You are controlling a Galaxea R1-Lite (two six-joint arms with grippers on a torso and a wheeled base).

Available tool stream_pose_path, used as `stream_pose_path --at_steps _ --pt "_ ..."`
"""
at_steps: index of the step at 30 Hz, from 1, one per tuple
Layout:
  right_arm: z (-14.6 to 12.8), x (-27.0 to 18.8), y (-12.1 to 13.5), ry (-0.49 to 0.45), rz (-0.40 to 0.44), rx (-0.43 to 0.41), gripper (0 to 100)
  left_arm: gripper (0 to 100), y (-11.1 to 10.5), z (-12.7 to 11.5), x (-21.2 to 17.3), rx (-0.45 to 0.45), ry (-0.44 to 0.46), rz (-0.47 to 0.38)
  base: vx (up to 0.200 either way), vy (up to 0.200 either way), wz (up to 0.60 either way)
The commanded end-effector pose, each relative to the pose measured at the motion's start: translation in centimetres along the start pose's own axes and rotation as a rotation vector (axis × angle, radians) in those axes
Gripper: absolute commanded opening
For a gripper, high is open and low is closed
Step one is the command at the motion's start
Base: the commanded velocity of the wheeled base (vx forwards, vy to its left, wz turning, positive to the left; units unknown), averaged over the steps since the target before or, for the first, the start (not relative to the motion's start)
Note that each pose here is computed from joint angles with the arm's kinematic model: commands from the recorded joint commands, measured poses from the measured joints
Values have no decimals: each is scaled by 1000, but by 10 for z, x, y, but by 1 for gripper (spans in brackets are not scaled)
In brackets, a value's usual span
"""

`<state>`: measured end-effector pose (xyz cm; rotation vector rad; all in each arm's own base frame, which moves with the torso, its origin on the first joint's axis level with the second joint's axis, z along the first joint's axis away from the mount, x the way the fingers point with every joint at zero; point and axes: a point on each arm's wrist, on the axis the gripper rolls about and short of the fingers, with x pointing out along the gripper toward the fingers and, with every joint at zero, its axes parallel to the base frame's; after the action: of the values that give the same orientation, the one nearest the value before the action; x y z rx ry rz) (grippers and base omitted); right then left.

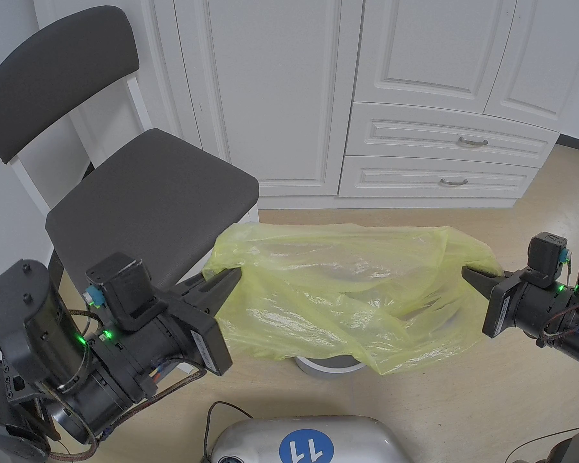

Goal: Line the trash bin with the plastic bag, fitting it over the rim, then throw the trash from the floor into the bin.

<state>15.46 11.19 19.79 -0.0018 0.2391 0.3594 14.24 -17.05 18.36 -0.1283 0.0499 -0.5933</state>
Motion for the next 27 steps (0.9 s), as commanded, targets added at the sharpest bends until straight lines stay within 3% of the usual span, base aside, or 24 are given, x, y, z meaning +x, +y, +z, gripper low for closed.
stream_pose_path --at_steps 1,7,20,27 --pt "-2 -1 0 3 -11 -12 0 0 0 -6 4 25 21 18 0 0 0" --pt "-3 -1 0 5 -45 -34 0 0 1 -8 10 54 16 100 0 0 0" --pt "-9 -13 2 1 -37 -108 0 0 2 -18 4 89 56 86 0 0 0" --pt "-21 -21 -2 25 -36 -218 0 0 3 -27 2 129 94 81 0 0 0"
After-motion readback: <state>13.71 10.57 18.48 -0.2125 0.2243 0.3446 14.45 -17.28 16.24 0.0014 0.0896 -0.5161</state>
